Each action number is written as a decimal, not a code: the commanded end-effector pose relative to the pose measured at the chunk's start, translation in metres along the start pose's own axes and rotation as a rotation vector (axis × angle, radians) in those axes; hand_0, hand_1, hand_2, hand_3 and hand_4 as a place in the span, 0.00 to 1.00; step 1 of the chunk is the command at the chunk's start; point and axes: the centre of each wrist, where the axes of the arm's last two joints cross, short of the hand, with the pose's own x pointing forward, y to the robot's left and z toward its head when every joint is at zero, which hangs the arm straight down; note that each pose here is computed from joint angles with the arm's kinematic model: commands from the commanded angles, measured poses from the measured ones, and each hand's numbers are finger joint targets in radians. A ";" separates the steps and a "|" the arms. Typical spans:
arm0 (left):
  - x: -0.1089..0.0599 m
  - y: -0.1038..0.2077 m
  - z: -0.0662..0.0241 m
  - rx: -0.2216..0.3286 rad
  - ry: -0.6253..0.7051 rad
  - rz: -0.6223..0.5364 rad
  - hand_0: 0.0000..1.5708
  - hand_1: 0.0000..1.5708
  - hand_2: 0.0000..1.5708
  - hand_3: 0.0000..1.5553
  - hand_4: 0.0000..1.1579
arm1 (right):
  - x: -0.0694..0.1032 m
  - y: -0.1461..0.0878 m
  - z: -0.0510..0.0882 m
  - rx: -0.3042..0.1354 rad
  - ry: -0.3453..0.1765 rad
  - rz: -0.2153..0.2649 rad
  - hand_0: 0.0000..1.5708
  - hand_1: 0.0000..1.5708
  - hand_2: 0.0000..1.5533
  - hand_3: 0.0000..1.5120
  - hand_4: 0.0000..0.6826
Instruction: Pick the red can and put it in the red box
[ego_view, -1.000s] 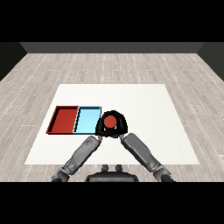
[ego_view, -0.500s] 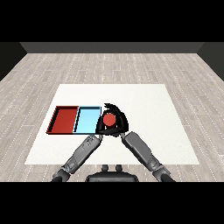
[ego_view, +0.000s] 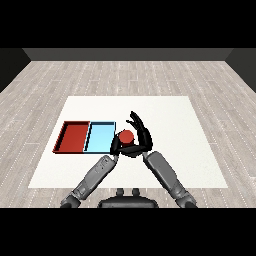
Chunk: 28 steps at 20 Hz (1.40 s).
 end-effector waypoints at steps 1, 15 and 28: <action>-0.003 -0.004 0.0200 0.027 0.028 0.026 1.00 1.00 1.00 0.95 0.99 | 0.034 -0.025 -0.019 -0.045 -0.058 0.022 0.00 0.00 0.00 0.00 0.00; 0.019 0.071 -0.0073 0.118 -0.038 -0.082 1.00 1.00 1.00 0.94 0.97 | 0.059 -0.112 0.028 -0.257 -0.120 0.056 0.00 0.00 0.00 0.00 0.00; 0.054 0.167 -0.0381 0.265 0.012 -0.366 1.00 1.00 0.99 0.92 0.98 | -0.001 -0.187 0.114 -0.317 0.098 0.168 0.00 0.00 0.00 0.00 0.00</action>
